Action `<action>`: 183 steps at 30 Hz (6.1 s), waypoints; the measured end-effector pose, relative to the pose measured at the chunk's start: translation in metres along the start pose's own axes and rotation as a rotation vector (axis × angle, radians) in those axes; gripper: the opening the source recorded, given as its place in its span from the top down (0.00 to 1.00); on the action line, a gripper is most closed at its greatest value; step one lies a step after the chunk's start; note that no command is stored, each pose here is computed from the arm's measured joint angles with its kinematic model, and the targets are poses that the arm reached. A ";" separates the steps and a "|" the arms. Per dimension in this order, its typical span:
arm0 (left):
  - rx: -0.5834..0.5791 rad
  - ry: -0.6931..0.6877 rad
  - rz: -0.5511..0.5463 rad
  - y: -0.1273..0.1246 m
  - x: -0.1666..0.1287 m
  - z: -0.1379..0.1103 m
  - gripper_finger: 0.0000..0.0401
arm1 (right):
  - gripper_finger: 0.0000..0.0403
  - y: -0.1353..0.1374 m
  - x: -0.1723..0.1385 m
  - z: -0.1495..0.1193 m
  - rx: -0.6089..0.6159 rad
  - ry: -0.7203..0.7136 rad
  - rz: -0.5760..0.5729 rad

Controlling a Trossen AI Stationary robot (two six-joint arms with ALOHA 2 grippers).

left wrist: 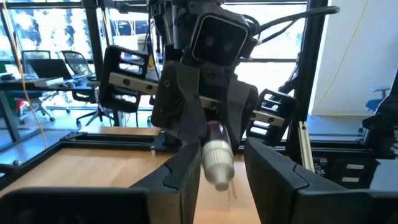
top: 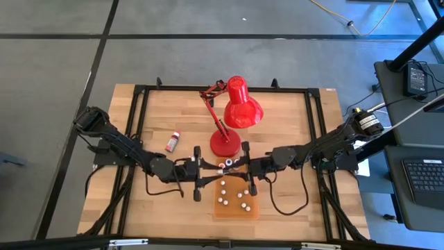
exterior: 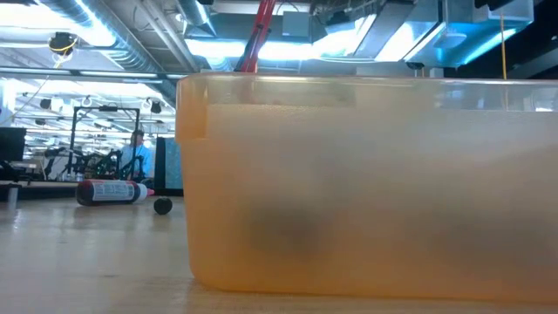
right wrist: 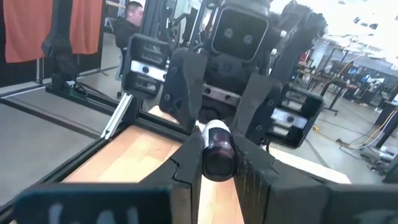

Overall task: Pick & Place food coloring
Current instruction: Put the small red food coloring bottle into the orange bin, then put the large pink food coloring bottle into the orange bin

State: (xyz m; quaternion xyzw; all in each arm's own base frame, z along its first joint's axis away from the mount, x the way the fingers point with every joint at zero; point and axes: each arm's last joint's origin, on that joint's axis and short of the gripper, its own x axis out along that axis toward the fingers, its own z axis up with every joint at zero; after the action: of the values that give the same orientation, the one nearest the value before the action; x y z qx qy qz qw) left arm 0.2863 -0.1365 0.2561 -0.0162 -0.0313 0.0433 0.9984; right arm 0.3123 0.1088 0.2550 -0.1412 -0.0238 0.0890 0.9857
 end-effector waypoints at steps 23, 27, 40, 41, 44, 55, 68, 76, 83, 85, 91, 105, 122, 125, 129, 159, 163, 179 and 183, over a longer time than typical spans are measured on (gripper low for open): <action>-0.027 -0.017 -0.009 0.005 0.003 0.002 0.75 | 0.82 -0.001 0.000 0.005 -0.024 -0.055 -0.012; -0.012 -0.036 -0.031 0.004 0.003 0.004 0.77 | 0.82 -0.001 0.000 0.006 -0.023 -0.060 -0.012; -0.008 -0.044 -0.041 0.001 0.001 0.005 0.78 | 0.81 -0.001 0.000 0.006 -0.023 -0.059 -0.011; -0.009 -0.045 -0.042 0.001 0.001 0.005 0.78 | 0.81 -0.001 0.000 0.006 -0.023 -0.059 -0.010; -0.013 -0.050 -0.047 0.000 0.001 0.005 0.77 | 0.82 -0.001 0.000 0.006 -0.024 -0.056 -0.006; -0.009 -0.044 -0.044 0.000 0.001 0.005 0.78 | 0.82 -0.001 0.000 0.005 -0.025 -0.051 -0.006; 0.035 -0.034 -0.001 0.001 0.001 0.004 0.83 | 0.80 -0.001 0.000 0.005 -0.025 -0.050 -0.009; 0.067 0.009 -0.003 0.001 0.001 -0.001 0.83 | 0.76 -0.001 -0.003 0.001 -0.061 0.023 0.004; 0.068 0.128 -0.025 0.002 0.005 -0.007 0.83 | 0.76 -0.003 -0.022 0.001 -0.041 0.248 0.020; 0.059 0.188 -0.057 0.000 0.010 -0.002 0.83 | 0.76 -0.005 -0.032 0.003 -0.020 0.318 0.005; 0.114 0.427 -0.130 -0.008 0.035 0.006 0.84 | 0.76 -0.011 -0.058 0.006 0.107 0.483 -0.024; 0.102 0.954 -0.248 -0.004 0.109 -0.006 0.84 | 0.75 -0.009 -0.076 -0.011 0.228 0.724 -0.049; 0.100 1.161 -0.225 -0.010 0.135 -0.062 0.83 | 0.75 -0.006 -0.075 -0.020 0.216 0.775 -0.045; 0.101 1.184 -0.227 -0.010 0.136 -0.071 0.83 | 0.75 -0.006 -0.075 -0.021 0.224 0.782 -0.048; 0.095 1.206 -0.240 -0.011 0.137 -0.081 0.83 | 0.75 -0.006 -0.075 -0.021 0.234 0.780 -0.052; 0.119 1.220 -0.245 -0.012 0.136 -0.084 0.76 | 0.75 -0.006 -0.075 -0.021 0.229 0.779 -0.050; 0.111 1.206 -0.250 -0.010 0.132 -0.068 0.76 | 0.75 -0.006 -0.075 -0.021 0.228 0.779 -0.050; 0.135 1.135 -0.091 0.014 0.066 -0.013 0.76 | 0.75 -0.006 -0.076 -0.021 0.227 0.789 -0.050; 0.082 1.029 0.040 0.035 0.036 -0.006 0.76 | 0.75 -0.006 -0.076 -0.021 0.225 0.792 -0.049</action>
State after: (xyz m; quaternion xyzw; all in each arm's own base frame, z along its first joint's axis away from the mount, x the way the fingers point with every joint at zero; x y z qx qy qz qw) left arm 0.3190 -0.0983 0.2509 0.0031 0.4658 0.0500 0.8835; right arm 0.2401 0.0834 0.2344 -0.0555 0.3640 0.0063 0.9297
